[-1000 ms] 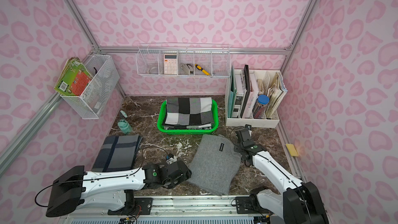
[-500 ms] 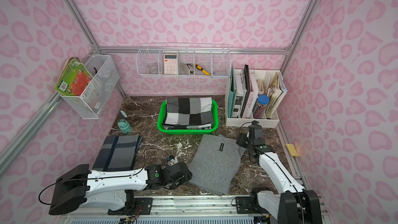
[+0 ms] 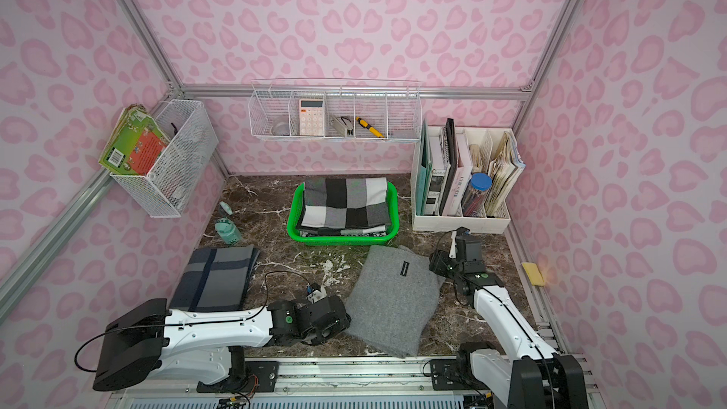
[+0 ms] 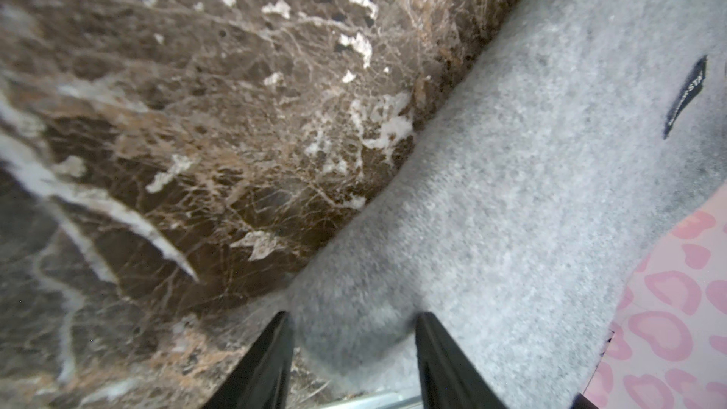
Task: Put the folded scarf in the basket
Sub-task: Move the scarf to the center of the board.
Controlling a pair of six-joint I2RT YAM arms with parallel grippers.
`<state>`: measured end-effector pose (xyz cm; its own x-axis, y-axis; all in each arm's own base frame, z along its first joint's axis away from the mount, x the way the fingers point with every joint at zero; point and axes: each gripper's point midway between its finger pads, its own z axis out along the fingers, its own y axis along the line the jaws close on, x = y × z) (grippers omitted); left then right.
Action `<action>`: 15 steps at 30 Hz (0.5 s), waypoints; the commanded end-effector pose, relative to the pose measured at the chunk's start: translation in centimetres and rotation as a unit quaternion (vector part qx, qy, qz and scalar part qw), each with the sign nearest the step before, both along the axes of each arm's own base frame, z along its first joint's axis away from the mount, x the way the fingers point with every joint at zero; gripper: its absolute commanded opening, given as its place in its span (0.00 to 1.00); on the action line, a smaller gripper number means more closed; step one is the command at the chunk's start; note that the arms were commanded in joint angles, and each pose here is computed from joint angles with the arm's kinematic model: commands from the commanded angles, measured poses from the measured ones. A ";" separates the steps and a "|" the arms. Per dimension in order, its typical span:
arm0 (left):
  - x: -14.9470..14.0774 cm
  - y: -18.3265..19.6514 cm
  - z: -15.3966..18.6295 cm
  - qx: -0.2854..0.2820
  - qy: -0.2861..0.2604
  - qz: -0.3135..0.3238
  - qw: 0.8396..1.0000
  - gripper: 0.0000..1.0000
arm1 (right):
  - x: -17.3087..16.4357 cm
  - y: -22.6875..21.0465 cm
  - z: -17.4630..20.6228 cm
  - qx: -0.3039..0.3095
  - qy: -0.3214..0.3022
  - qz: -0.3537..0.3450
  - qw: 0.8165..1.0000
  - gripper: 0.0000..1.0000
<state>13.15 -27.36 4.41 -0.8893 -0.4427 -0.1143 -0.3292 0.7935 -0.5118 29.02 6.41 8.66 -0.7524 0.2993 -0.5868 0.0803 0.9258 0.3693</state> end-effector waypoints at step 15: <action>5.3 4.8 0.4 0.014 -0.032 0.041 0.999 0.07 | -4.4 5.2 -2.8 0.004 0.040 0.049 0.998 0.13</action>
